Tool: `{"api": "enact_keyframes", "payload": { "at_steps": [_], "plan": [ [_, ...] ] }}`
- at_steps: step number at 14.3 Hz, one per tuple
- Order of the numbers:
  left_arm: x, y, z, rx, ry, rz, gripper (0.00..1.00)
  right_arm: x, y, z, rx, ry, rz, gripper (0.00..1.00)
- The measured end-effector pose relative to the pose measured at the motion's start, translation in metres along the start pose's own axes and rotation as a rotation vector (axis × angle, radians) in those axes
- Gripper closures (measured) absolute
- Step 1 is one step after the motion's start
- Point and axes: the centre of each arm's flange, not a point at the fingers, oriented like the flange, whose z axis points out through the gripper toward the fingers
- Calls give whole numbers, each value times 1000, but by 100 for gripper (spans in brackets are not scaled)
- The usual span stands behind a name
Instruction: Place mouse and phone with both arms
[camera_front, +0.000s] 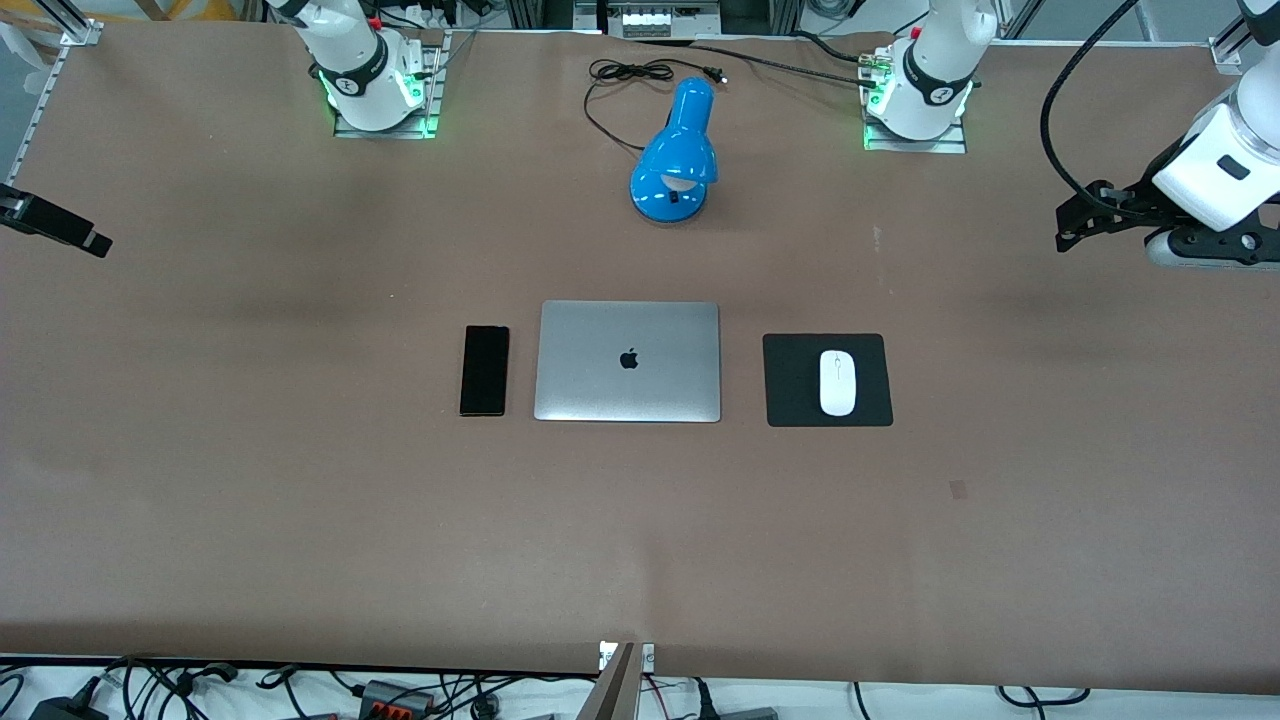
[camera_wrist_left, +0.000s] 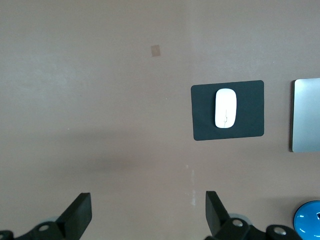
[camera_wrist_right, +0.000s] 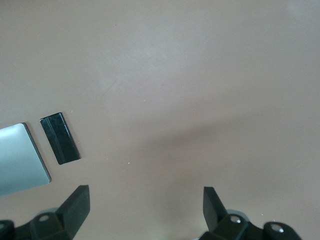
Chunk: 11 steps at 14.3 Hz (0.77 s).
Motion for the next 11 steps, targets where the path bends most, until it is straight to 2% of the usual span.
{"api": "enact_keyframes", "payload": {
  "at_steps": [11],
  "plan": [
    [-1,1,-1,0,-7,1,0,7,-2,4,-13,20,-15,0]
  ]
}}
